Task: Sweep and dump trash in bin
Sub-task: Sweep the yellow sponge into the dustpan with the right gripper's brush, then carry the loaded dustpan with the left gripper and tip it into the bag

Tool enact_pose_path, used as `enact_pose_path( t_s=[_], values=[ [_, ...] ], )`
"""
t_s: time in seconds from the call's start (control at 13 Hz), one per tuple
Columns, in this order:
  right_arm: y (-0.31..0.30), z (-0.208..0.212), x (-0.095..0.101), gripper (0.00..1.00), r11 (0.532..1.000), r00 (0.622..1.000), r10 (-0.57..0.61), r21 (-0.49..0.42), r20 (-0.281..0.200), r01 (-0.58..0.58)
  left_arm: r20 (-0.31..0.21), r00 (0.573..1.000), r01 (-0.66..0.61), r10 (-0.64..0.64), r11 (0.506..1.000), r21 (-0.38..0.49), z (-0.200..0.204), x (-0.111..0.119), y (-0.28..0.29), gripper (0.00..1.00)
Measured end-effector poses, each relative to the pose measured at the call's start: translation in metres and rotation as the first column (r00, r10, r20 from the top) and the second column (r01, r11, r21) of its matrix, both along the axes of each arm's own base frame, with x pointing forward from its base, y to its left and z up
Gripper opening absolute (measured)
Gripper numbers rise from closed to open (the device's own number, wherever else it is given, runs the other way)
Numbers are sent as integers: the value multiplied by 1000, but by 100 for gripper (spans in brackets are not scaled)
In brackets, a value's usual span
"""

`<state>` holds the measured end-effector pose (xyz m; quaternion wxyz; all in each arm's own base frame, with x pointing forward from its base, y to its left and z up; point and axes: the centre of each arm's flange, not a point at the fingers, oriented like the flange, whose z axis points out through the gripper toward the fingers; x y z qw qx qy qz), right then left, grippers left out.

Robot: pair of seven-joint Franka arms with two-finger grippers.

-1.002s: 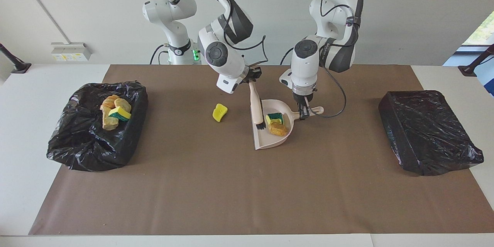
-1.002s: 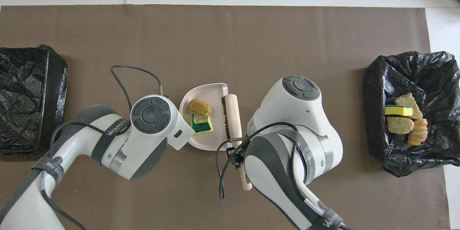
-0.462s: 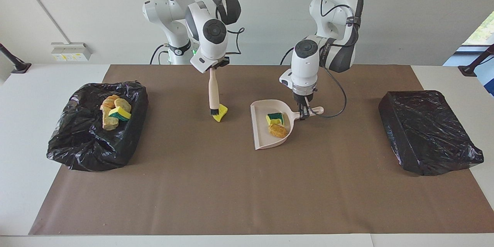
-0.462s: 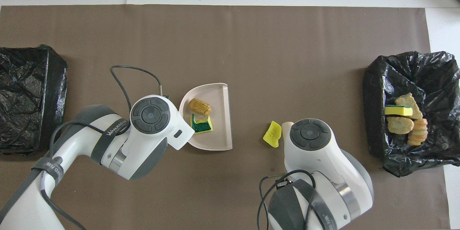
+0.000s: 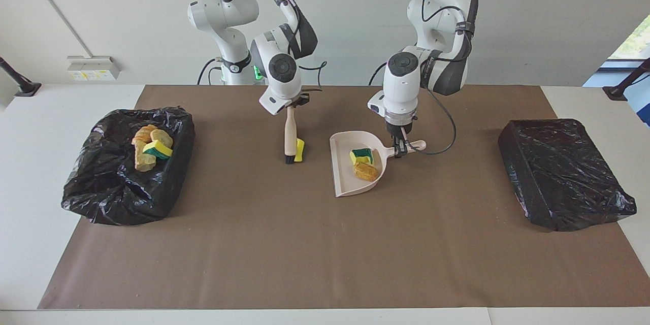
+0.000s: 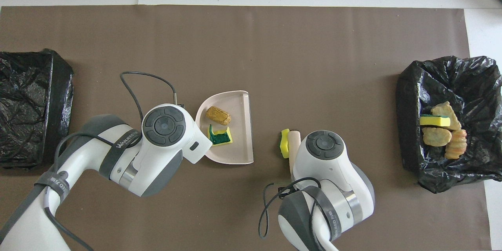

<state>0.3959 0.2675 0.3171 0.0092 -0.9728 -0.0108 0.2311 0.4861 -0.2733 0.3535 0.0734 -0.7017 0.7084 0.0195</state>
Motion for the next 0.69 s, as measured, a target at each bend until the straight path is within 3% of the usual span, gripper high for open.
enact_pose_path(
  t_s=[0.23, 0.46, 0.69],
  values=[
    [43, 16, 19, 26, 987, 1000, -12, 159, -10, 14, 0, 1000, -5, 5, 1000, 0, 0, 0, 0, 32],
    [78, 25, 24, 26, 932, 1000, 3, 363, 21, -10, 0, 1000, -7, 7, 1000, 0, 0, 0, 0, 32],
    [92, 47, 31, 26, 910, 999, 20, 413, 26, -29, 0, 1000, -8, 8, 1000, 0, 0, 0, 0, 32]
  ],
)
